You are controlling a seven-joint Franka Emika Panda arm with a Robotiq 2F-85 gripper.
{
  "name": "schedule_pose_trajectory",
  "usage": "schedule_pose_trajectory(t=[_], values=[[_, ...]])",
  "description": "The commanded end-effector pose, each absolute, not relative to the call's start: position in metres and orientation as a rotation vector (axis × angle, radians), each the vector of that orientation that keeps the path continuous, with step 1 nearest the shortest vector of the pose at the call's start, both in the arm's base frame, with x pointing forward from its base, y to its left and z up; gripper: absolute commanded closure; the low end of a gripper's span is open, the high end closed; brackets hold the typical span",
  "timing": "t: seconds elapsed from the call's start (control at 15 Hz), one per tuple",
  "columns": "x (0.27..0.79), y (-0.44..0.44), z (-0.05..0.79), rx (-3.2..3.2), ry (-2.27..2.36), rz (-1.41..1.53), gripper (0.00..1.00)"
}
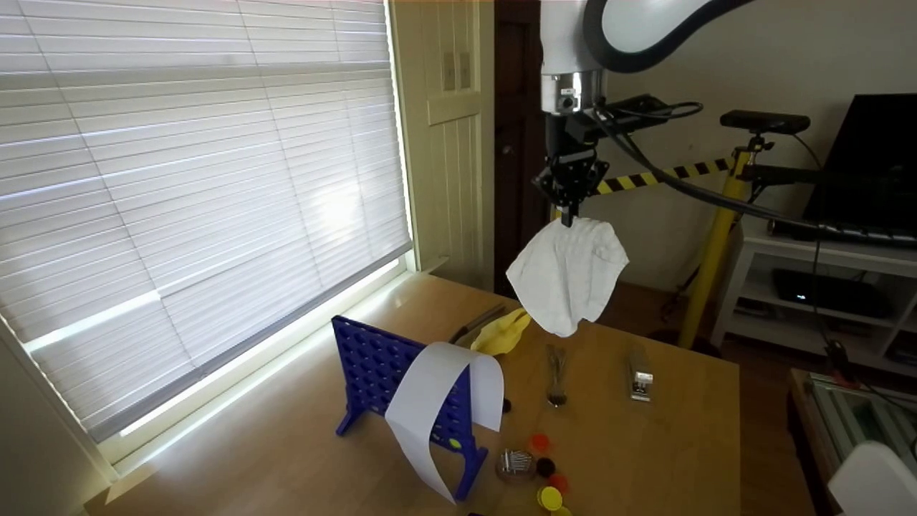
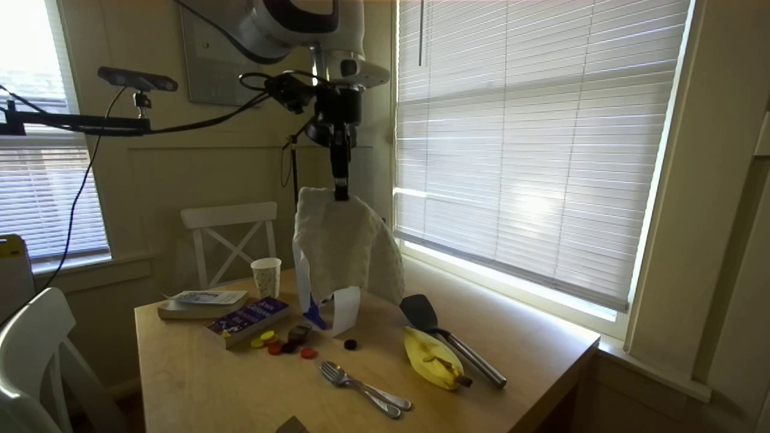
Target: Remove the white towel from the top of the blue gameboard.
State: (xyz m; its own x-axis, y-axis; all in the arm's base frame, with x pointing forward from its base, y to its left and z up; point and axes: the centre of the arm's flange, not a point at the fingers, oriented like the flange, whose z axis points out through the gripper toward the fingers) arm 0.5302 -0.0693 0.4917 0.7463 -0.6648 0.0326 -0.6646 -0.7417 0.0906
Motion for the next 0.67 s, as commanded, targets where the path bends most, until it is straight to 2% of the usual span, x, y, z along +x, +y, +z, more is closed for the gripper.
schedule_pose_trajectory(t=[0.0,0.33,0.6], values=[[0.492,-0.072,0.476,2.939,-0.829,-0.007,0.99],[0.493,-0.077,0.471,3.026,-0.445,-0.059,0.99],[0.504,-0.114,0.457,3.007,-0.329,-0.144,0.99]])
